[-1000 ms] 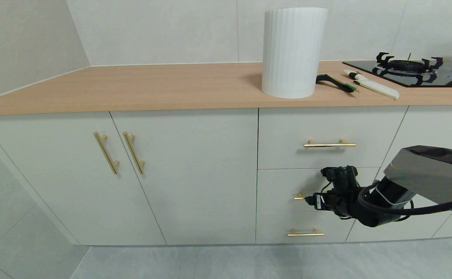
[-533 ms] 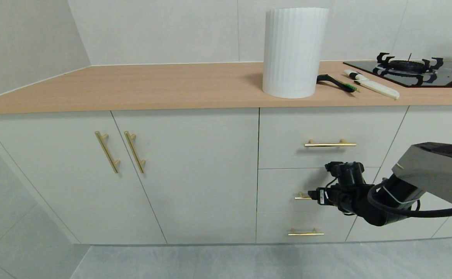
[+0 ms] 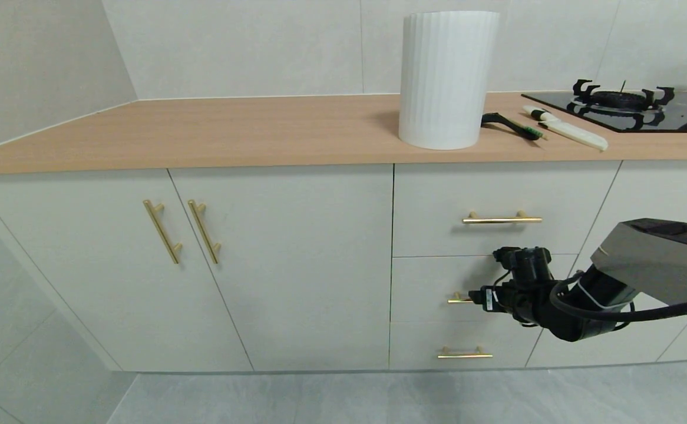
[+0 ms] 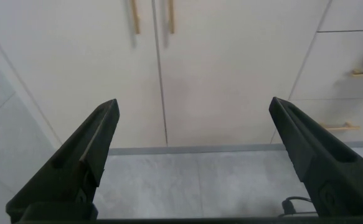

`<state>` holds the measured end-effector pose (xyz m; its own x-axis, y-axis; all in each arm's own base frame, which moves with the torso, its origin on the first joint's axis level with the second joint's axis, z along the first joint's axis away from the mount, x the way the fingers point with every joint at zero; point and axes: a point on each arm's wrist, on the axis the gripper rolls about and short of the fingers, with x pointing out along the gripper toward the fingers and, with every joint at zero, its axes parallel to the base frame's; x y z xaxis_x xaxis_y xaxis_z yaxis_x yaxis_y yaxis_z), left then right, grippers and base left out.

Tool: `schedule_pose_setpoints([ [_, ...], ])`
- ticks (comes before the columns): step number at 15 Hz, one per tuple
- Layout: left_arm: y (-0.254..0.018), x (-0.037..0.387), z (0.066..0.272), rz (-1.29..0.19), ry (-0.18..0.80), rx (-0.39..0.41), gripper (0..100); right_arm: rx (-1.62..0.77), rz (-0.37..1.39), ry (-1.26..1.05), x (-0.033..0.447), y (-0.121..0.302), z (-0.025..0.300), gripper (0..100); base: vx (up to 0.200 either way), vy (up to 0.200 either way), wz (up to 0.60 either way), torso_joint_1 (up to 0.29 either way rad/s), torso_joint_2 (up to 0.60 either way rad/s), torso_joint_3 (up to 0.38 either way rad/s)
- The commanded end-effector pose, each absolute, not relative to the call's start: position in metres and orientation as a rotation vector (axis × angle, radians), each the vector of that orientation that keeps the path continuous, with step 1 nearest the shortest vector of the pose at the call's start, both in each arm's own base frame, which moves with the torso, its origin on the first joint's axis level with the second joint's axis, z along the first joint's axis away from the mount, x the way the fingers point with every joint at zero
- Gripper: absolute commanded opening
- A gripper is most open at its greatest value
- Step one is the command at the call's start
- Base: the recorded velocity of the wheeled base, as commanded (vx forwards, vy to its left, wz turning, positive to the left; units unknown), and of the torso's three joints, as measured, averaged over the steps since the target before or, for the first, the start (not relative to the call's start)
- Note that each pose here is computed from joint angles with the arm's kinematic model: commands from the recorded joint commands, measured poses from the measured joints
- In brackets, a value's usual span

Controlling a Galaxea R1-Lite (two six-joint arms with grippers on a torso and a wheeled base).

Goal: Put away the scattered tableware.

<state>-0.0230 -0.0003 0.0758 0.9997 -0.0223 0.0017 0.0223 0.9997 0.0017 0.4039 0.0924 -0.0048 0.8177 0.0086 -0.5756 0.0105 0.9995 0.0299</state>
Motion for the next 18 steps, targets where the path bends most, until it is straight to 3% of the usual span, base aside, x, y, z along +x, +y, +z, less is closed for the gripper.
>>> schedule_pose_setpoints([
  [1, 0.000, -0.023, 0.076, -0.023, 0.000, 0.002, 100, 0.024, -0.002, 0.636, 0.408, 0.093, -0.019, 100, 0.000, 0.000, 0.00, 0.000, 0.00, 0.000],
  [18, 0.000, -0.023, 0.076, -0.021, 0.000, 0.002, 100, -0.078, 0.013, 0.839, 0.401, 0.096, -0.048, 100, 0.000, 0.000, 0.00, 0.000, 0.00, 0.000],
])
